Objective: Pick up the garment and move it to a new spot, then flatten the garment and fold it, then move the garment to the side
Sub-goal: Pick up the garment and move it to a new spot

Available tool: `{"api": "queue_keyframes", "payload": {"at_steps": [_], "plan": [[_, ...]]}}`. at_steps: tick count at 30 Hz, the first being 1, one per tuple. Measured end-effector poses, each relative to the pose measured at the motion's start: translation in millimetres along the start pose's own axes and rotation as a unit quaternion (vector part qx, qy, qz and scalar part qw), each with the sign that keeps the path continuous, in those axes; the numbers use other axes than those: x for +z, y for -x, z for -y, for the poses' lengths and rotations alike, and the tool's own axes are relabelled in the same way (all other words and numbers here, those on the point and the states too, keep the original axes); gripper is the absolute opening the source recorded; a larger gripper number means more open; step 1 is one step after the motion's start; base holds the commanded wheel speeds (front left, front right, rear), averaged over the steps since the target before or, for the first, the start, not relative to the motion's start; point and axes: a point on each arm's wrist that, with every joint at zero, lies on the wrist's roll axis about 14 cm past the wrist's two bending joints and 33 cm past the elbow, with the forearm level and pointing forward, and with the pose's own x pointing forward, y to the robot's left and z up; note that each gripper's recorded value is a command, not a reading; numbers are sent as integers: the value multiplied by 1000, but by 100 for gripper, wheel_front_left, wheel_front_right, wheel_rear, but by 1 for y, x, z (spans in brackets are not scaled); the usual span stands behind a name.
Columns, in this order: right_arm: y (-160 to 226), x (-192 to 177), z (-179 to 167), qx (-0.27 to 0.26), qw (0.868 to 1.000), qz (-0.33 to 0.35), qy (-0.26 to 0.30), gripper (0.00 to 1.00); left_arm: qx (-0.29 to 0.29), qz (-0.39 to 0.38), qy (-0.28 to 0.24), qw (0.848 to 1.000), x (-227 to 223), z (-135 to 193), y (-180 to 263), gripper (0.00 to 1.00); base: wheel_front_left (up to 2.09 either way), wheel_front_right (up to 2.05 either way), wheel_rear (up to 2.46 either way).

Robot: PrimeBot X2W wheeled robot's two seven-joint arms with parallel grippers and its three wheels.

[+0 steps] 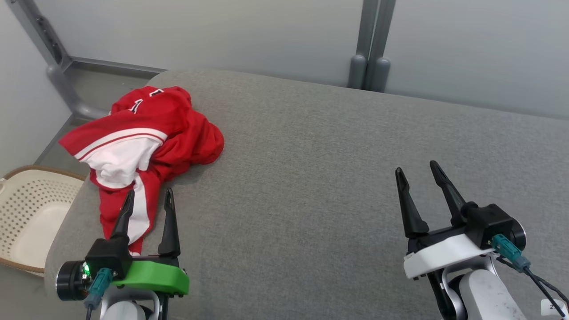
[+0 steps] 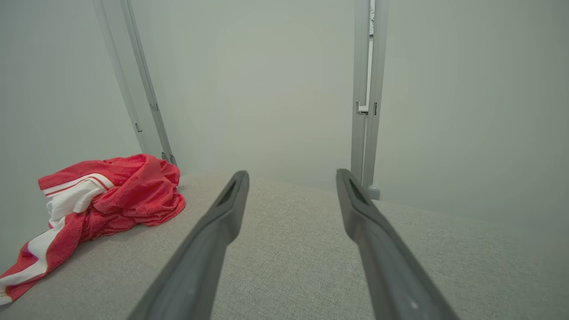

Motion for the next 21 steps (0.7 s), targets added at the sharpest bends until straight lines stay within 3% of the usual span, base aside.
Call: {"api": "queue_keyframes", "payload": {"at_steps": [10, 21], "plan": [[-20, -14, -48, 69, 997, -12, -32, 100, 75, 7, 3, 997, 7, -46, 24, 100, 0, 0, 0], [-22, -21, -59, 86, 995, -20, -42, 100, 102, 4, 6, 995, 6, -66, 33, 100, 0, 0, 0]]}}
